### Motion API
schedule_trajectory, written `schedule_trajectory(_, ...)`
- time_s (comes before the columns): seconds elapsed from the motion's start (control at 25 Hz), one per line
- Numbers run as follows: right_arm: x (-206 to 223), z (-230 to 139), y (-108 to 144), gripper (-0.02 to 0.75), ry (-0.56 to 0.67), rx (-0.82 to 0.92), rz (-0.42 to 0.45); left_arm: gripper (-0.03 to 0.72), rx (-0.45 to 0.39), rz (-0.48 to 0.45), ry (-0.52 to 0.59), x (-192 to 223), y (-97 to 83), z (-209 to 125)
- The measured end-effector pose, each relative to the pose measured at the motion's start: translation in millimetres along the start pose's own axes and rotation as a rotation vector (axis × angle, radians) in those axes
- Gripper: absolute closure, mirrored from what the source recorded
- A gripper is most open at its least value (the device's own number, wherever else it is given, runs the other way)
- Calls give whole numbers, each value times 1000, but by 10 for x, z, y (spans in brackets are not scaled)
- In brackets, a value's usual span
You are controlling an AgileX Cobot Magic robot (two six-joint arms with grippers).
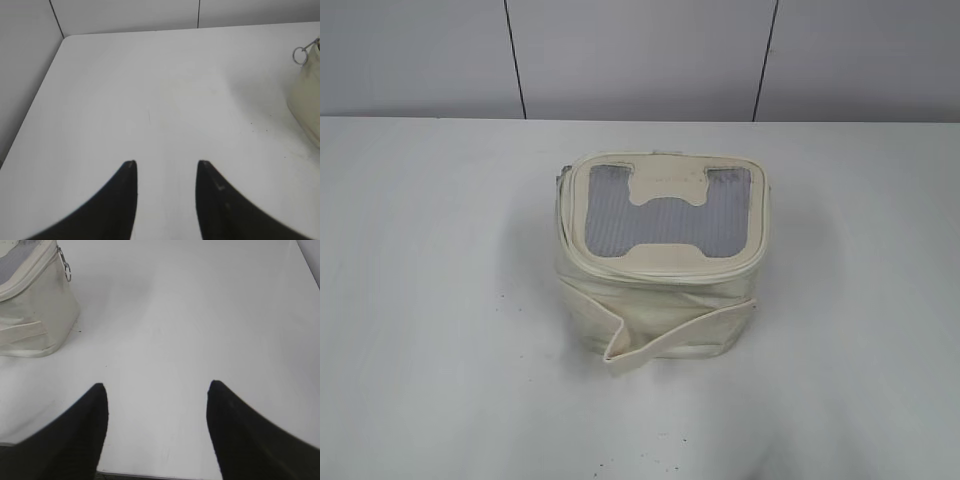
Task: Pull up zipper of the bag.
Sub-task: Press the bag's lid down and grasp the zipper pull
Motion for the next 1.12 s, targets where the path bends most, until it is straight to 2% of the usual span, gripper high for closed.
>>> schedule_trajectory(0.24,2,1,0,246,1,0,0,381,11,-24,-7,0,-2,1)
schedule_trajectory(0.36,55,22,0,246,38,4,-7,381,27,-72,10,47,-5,21)
schedule_trajectory(0.48,139,59,16,246,92,18,-3,381,27,-102,-1,107,21,189)
schedule_trajectory(0.6,212,139,40,246,117,19,15,381,-6,-135,-31,220,32,418)
schedule_trajectory(0.84,435,404,113,246,105,19,59,381,-158,-282,41,753,-77,697)
schedule_trajectory(0.96,552,552,187,246,115,-17,100,381,-175,-383,101,1050,-172,793)
schedule_trajectory(1.12,833,777,371,246,217,-108,161,381,-180,-519,184,1492,-289,945)
Point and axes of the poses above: a point on each arm's last joint axis where the gripper is mounted, x pointing out along that axis toward the gripper, y along the wrist's bending axis when the last joint is at zero, z = x × y, the point moved 2 cm from there along x, pointing out along that axis toward the gripper, and after that the axes turned 15 degrees about x, right-handed, at the moved point
